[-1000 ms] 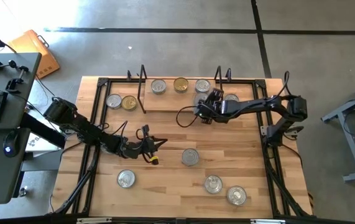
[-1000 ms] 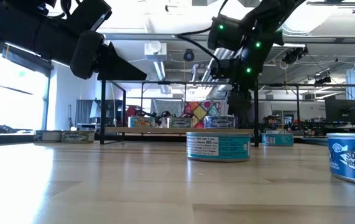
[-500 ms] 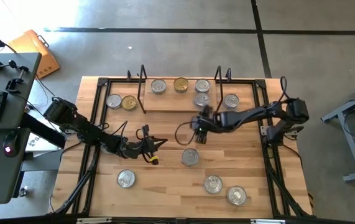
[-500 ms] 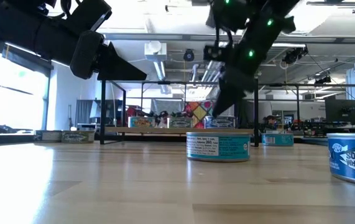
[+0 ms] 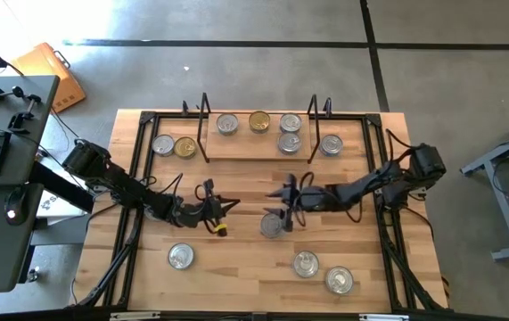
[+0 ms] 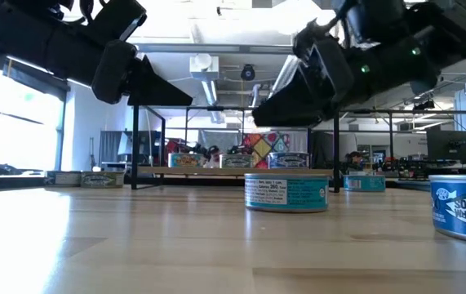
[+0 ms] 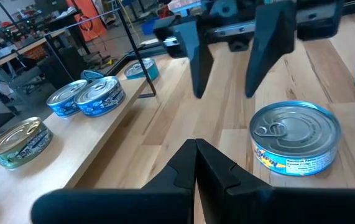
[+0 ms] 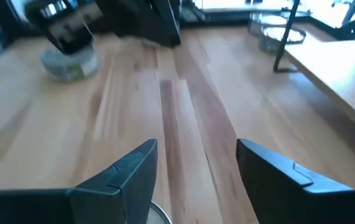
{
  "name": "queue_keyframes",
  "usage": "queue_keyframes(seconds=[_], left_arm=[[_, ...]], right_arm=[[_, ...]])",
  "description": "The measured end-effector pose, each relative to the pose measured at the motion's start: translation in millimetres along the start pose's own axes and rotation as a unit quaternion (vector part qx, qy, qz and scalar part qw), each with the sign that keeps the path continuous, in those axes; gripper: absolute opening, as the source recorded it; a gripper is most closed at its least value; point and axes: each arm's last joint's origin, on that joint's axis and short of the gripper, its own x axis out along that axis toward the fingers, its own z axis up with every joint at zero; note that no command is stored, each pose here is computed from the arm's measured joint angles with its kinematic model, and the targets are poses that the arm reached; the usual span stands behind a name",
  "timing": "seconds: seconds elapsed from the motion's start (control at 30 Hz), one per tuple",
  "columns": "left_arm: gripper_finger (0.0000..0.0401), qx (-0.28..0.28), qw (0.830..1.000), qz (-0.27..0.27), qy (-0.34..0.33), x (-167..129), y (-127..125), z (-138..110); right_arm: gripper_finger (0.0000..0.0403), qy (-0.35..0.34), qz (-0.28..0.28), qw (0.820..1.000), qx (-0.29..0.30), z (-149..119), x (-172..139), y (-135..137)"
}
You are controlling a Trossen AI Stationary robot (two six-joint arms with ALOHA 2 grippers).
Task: Stack canned seafood by type on shelf
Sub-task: Put the green tuna can on the shelf aligned with the other green tuna can
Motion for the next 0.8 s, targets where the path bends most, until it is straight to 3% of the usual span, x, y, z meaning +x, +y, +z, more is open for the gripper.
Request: queue_keyframes(seconds=[0.1,0.33,0.57,0.8], left_arm=[[0.0,-0.01,1.0,0.0,0.0,0.0,0.0,0.0],[0.0,-0.025,1.0,0.0,-0.001,0.0,0.0,0.1],[0.0,-0.031,0.999,0.008,-0.001,3.1,3.8,0.4],[0.0,-0.033,0.999,0.007,0.0,4.4,5.1,0.2]], right_arm=[[0.021,-0.026,0.003,1.0,0.012,2.5,-1.5,-0.5],[0.021,-0.03,0.002,0.999,-0.013,6.7,0.3,0.3],[0.021,-0.022,0.006,1.0,0.009,5.7,-1.0,2.9],[0.021,-0.016,0.021,1.0,0.002,21.5,-20.8,9.3]])
